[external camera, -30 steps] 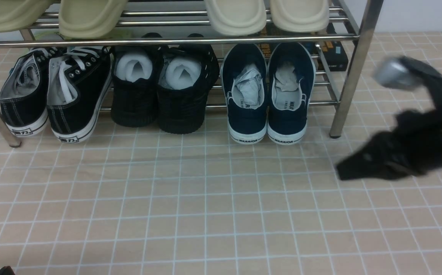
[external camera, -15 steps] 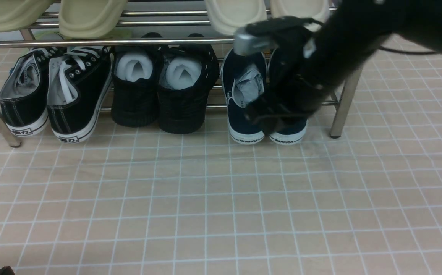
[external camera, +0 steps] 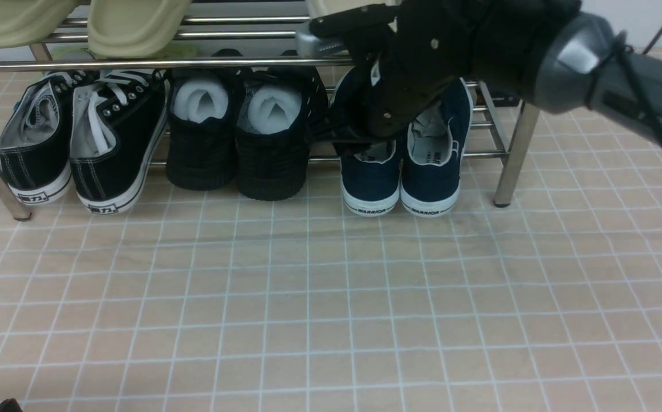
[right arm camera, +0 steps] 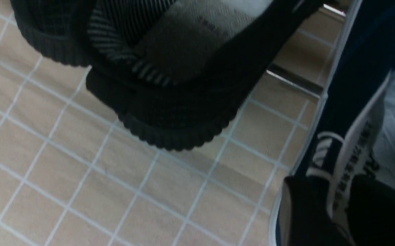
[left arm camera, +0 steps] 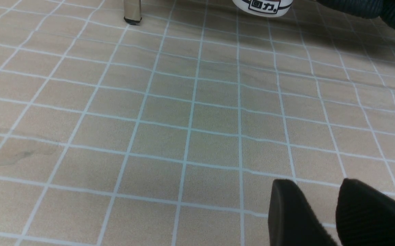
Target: Take the shoes off the shelf from the light coffee tablecloth by hand.
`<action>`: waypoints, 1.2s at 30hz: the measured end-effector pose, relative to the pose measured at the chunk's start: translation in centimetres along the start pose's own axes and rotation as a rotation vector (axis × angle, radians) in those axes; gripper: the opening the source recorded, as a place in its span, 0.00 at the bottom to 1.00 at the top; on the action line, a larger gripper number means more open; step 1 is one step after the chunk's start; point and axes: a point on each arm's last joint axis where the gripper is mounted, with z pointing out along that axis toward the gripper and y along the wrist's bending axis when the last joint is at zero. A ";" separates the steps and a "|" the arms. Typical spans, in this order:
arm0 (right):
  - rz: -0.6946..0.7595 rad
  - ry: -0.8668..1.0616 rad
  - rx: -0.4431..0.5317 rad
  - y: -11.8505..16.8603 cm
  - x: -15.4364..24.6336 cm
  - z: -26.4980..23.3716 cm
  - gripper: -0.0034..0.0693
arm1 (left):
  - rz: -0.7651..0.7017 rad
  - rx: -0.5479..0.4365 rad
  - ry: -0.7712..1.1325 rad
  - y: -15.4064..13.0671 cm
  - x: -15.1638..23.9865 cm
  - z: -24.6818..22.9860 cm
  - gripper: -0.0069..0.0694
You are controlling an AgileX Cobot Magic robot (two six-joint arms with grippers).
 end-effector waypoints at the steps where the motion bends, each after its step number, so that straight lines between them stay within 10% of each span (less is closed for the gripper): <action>1: -0.005 -0.011 0.004 0.0 -0.1 0.2 0.44 | 0.000 0.000 0.000 0.0 0.0 0.0 0.40; 16: -0.020 -0.008 0.037 -0.5 0.7 3.7 0.54 | 0.000 0.000 0.000 0.0 0.0 0.0 0.40; 25: -0.013 0.007 0.041 -0.6 1.0 4.3 0.12 | 0.000 0.000 0.000 0.0 0.0 0.0 0.40; 36: 0.000 -0.006 0.036 -0.4 -0.2 -0.2 0.10 | 0.000 0.000 0.000 0.0 0.0 0.0 0.40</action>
